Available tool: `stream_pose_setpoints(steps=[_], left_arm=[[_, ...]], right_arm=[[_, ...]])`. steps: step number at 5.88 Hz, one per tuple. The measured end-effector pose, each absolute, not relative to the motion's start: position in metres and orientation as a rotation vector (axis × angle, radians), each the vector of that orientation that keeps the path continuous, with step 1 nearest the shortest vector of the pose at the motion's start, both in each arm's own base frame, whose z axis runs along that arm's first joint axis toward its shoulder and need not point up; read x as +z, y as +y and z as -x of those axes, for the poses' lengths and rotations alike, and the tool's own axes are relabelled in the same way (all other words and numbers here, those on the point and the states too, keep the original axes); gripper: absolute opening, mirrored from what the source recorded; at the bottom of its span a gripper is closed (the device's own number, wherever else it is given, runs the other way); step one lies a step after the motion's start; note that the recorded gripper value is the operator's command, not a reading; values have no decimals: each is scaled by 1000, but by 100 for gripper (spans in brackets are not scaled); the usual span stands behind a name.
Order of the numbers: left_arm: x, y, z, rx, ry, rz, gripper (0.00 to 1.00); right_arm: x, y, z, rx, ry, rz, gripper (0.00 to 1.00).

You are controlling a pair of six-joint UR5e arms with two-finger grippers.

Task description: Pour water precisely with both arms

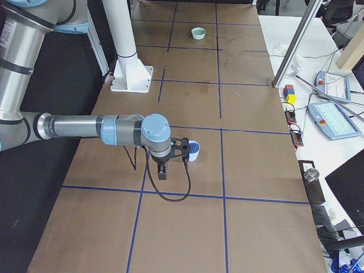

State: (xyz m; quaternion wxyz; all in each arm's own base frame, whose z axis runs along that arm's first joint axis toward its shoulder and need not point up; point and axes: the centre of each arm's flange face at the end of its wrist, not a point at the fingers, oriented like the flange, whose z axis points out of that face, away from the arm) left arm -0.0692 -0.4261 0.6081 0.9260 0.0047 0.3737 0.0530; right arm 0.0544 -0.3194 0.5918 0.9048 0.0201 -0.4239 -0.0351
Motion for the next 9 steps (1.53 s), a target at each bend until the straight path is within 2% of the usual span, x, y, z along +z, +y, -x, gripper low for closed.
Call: stream_pose_setpoints(steps=[6,9], left_arm=[[596,-433,55,131,874,-50,100],[584,-446,-15,27,885,6,100]], right_arm=[[584,-323,-53,-76,-876,-55,100],[584,-323,-53,-72,-876,-52,100]])
